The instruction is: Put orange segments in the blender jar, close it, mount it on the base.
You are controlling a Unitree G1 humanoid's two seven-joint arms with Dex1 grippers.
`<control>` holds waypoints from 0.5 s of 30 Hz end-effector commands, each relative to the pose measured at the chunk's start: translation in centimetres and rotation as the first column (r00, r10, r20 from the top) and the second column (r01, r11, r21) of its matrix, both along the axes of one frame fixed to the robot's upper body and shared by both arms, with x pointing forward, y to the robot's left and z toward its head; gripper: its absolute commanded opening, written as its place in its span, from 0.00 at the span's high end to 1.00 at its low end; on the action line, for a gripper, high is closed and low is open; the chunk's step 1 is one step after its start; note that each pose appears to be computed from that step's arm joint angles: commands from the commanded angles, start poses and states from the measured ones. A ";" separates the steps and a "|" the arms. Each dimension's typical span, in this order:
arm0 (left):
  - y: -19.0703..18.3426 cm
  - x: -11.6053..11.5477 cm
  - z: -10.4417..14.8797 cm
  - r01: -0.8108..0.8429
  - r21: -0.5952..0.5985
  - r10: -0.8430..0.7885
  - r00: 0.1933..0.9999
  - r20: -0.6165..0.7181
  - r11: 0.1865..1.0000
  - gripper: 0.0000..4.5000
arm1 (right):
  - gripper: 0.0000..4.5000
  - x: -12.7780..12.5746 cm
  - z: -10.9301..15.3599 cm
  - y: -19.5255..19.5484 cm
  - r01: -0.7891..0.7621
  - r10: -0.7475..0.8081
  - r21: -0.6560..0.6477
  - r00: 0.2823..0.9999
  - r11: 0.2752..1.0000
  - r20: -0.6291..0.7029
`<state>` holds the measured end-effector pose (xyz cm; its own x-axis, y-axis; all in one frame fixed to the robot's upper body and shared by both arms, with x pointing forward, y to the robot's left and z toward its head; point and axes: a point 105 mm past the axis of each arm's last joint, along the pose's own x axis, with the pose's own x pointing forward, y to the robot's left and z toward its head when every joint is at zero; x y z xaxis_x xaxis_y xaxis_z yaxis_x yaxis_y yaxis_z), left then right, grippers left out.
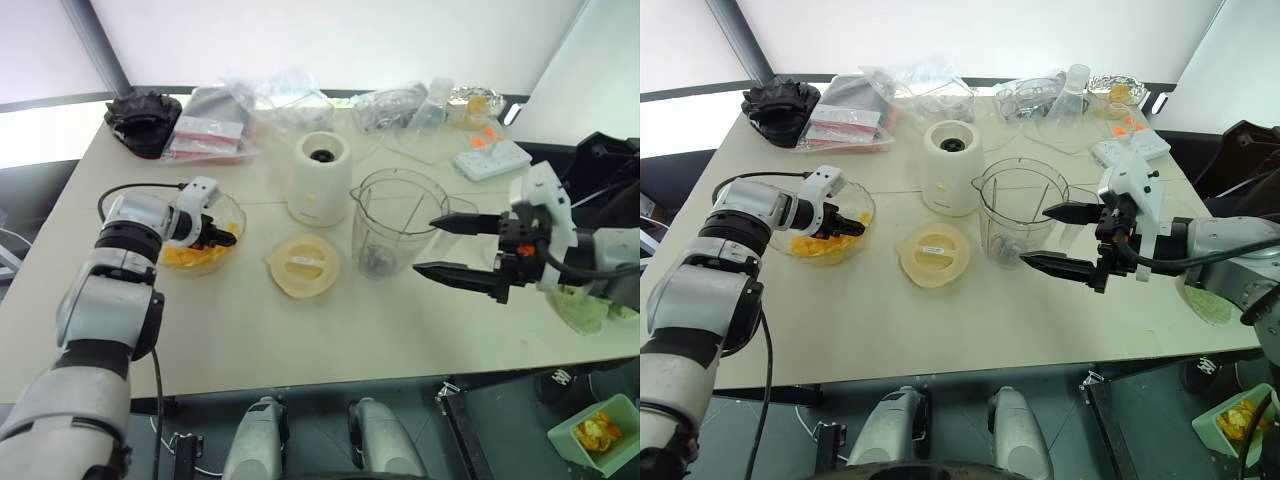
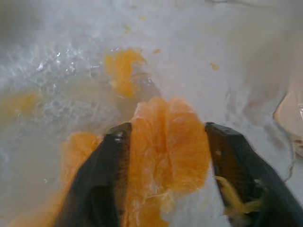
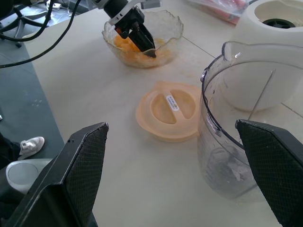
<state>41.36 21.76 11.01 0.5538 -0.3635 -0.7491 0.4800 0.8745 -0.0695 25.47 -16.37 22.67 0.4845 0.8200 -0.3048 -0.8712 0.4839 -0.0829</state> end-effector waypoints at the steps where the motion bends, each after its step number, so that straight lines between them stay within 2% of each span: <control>1: -0.1 0.6 1.8 0.015 -0.011 -0.014 0.999 0.051 1.000 0.02 | 0.00 -0.5 0.8 0.3 -0.013 0.013 0.003 0.999 1.000 0.043; 7: 0.0 0.6 1.6 0.010 -0.005 -0.010 0.999 0.045 1.000 0.01 | 0.00 -0.4 0.7 0.3 -0.010 0.010 0.004 0.999 1.000 0.043; 15: -0.8 0.6 -0.2 -0.020 -0.020 0.021 1.000 0.017 1.000 0.01 | 0.00 -0.1 0.7 0.5 -0.010 0.010 -0.001 0.999 1.000 0.051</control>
